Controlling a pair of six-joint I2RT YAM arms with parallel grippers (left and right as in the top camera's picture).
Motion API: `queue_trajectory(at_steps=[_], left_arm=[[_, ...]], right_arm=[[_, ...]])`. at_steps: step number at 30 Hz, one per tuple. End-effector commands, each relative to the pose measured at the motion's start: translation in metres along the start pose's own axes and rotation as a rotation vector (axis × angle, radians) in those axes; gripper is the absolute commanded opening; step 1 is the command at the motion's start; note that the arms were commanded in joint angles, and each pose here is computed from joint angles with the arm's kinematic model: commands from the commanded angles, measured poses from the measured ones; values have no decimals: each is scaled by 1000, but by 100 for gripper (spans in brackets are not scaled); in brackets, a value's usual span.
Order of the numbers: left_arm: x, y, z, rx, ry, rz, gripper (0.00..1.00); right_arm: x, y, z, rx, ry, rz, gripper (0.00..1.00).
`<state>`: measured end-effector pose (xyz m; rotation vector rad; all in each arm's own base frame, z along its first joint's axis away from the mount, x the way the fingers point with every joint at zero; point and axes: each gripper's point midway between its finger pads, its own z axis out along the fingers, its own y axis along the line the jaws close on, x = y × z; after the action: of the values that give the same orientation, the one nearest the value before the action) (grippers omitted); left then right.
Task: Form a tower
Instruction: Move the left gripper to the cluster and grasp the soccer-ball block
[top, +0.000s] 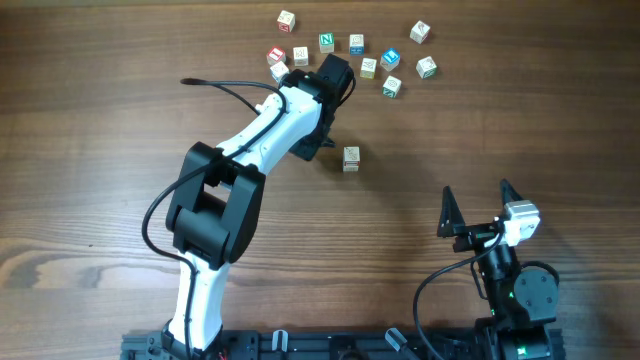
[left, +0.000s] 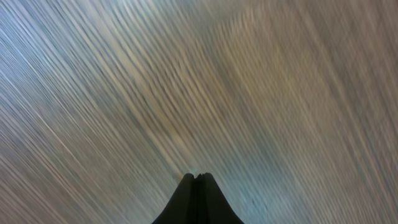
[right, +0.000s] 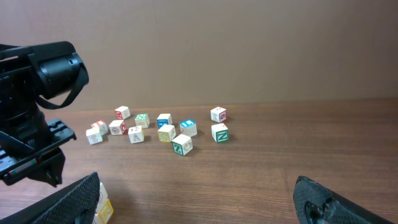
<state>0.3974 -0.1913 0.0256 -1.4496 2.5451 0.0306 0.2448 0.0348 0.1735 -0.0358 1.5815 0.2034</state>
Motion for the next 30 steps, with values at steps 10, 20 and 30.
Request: queue_trajectory(at_steps=[10,20,30], left_arm=[[-43,-118,-49,444,-123,532,75],[-39,-156,-22,532,-252,752,72],[-42,-161,0,505,-303,763,73]], right_arm=[[-1,3,0,-17,-5,-2,100],[-1,3,0,-17,-4,-2,100],[-1,3,0,-18,-4,-2,100]])
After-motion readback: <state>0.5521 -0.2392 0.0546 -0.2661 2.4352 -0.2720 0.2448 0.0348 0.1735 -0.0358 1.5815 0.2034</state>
